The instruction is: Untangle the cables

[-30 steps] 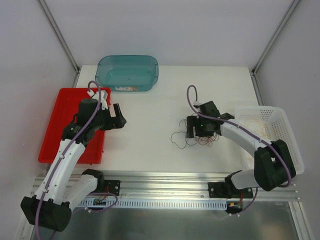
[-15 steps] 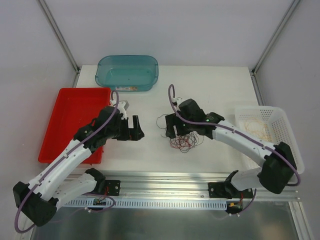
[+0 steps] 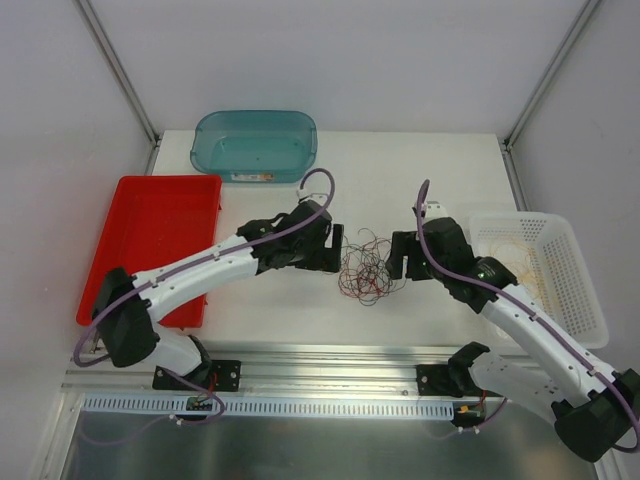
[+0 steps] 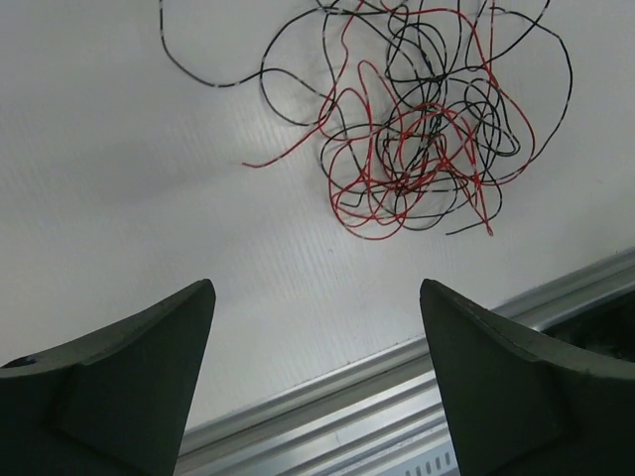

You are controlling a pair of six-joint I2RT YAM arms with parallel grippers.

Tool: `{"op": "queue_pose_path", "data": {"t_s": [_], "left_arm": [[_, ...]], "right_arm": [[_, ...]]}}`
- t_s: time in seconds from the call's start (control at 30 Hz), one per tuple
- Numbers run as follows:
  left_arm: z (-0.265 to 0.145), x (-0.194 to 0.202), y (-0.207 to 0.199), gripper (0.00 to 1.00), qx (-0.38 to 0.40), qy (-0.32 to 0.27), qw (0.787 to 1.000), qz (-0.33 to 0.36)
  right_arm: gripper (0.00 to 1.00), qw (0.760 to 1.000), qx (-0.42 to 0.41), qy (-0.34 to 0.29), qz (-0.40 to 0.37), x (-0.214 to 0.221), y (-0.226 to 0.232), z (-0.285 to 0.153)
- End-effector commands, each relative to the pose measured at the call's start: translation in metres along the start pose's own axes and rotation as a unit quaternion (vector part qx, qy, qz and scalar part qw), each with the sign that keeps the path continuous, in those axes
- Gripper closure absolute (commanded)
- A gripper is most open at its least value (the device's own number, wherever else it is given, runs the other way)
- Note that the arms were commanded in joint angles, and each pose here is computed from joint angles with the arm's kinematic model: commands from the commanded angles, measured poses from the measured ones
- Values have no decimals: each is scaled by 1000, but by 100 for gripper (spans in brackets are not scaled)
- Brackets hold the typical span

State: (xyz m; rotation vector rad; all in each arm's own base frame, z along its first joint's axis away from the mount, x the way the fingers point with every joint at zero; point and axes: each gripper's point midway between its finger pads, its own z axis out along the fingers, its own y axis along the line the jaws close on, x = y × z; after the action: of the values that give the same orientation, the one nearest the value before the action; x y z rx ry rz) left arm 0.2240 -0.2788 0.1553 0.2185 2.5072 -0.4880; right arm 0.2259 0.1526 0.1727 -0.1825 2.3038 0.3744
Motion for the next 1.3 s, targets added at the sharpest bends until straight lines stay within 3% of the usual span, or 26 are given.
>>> {"op": "queue_pose_path", "data": {"t_s": [0.0, 0.17, 0.53, 0.93, 1.13, 1.27], "left_arm": [[11, -26, -24, 16, -6, -31, 999, 10], [54, -11, -35, 38, -13, 24, 999, 39], [91, 10, -35, 65, -22, 75, 995, 65], [110, 18, -36, 72, -27, 95, 992, 76], [107, 17, -37, 100, -23, 93, 992, 77], [94, 13, -34, 100, -21, 80, 994, 75]], "right_arm": [[23, 999, 13, 0, 29, 10, -10, 0], [23, 999, 6, 2, 38, 15, -11, 2], [23, 999, -7, 6, 44, 24, -9, 6], [23, 998, -23, 14, 52, 25, -1, 15], [23, 997, -39, 29, 64, 29, 9, 35], [23, 996, -34, 46, 74, 39, 10, 56]]}}
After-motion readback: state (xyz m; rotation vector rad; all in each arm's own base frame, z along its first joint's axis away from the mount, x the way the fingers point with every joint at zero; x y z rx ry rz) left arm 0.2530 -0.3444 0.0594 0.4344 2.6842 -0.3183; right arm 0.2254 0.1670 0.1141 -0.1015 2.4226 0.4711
